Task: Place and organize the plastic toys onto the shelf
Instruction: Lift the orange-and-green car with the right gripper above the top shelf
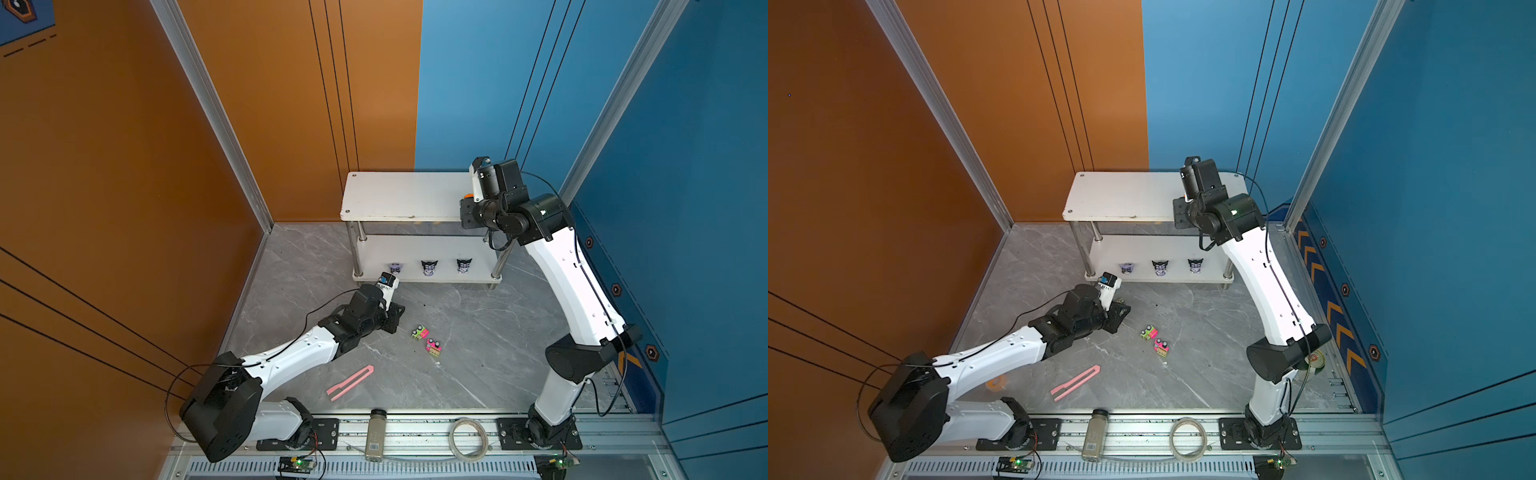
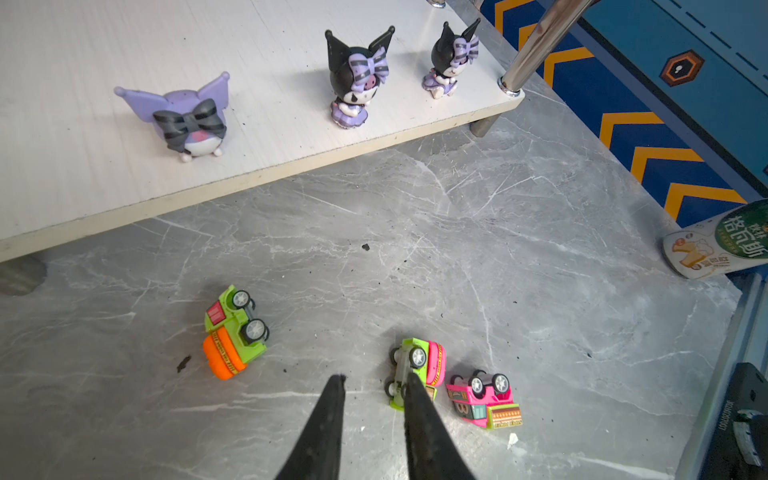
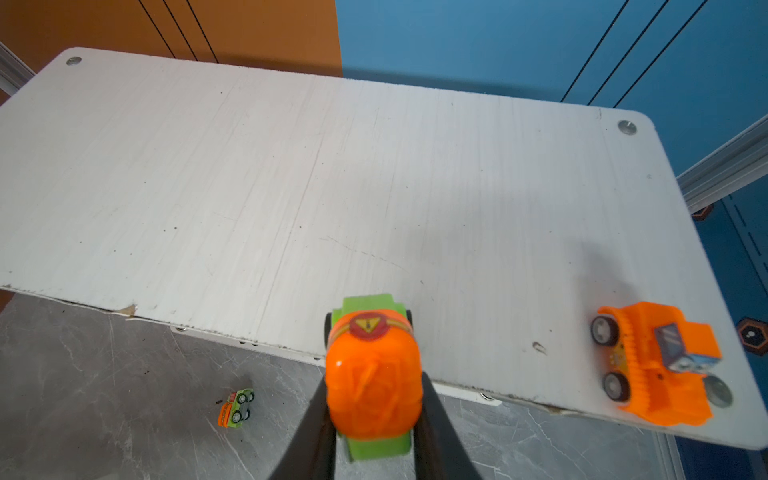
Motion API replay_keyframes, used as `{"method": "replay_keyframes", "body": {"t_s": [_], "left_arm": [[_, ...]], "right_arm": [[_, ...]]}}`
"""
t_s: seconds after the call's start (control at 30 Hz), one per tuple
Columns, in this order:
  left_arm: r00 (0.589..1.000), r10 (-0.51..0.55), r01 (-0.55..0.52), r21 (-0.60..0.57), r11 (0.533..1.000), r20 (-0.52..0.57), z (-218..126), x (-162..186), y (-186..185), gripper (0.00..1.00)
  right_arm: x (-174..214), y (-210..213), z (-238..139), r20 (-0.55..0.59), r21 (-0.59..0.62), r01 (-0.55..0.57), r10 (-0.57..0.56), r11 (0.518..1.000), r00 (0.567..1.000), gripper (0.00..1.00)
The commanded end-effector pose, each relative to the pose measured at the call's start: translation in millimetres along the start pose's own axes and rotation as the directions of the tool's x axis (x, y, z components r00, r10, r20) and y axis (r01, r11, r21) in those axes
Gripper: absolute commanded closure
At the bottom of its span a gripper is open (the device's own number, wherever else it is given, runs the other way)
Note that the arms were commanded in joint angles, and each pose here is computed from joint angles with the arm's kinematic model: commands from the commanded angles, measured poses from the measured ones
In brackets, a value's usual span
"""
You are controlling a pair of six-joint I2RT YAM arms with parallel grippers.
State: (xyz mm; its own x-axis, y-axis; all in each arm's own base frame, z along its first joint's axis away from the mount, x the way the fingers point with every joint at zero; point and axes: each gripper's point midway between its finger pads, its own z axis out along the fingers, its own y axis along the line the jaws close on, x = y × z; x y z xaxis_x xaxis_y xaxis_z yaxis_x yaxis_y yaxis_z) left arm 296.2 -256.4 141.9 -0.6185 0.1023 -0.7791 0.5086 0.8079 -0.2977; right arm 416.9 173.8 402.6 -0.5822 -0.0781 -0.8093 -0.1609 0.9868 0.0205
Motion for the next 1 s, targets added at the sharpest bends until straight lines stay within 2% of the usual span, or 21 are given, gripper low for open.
{"method": "replay_keyframes", "body": {"t_s": [0.0, 0.53, 0.97], "left_arm": [[1.0, -0.014, 0.013, -0.02, 1.0, -0.018, 1, 7, 5, 0.73], [1.0, -0.013, 0.012, -0.031, 0.999, -0.02, 1, 9, 6, 0.73], [1.0, -0.016, 0.015, -0.033, 0.999, -0.023, 3, 10, 7, 0.73]], "right_arm": [[5, -3, 1, -0.033, -0.016, -0.018, 0.017, 1.0, 0.999, 0.89], [8, -13, 24, -0.068, -0.006, -0.052, 0.051, 0.999, 0.996, 0.89], [10, -20, 42, -0.071, 0.059, -0.084, 0.088, 0.995, 0.994, 0.89]]}}
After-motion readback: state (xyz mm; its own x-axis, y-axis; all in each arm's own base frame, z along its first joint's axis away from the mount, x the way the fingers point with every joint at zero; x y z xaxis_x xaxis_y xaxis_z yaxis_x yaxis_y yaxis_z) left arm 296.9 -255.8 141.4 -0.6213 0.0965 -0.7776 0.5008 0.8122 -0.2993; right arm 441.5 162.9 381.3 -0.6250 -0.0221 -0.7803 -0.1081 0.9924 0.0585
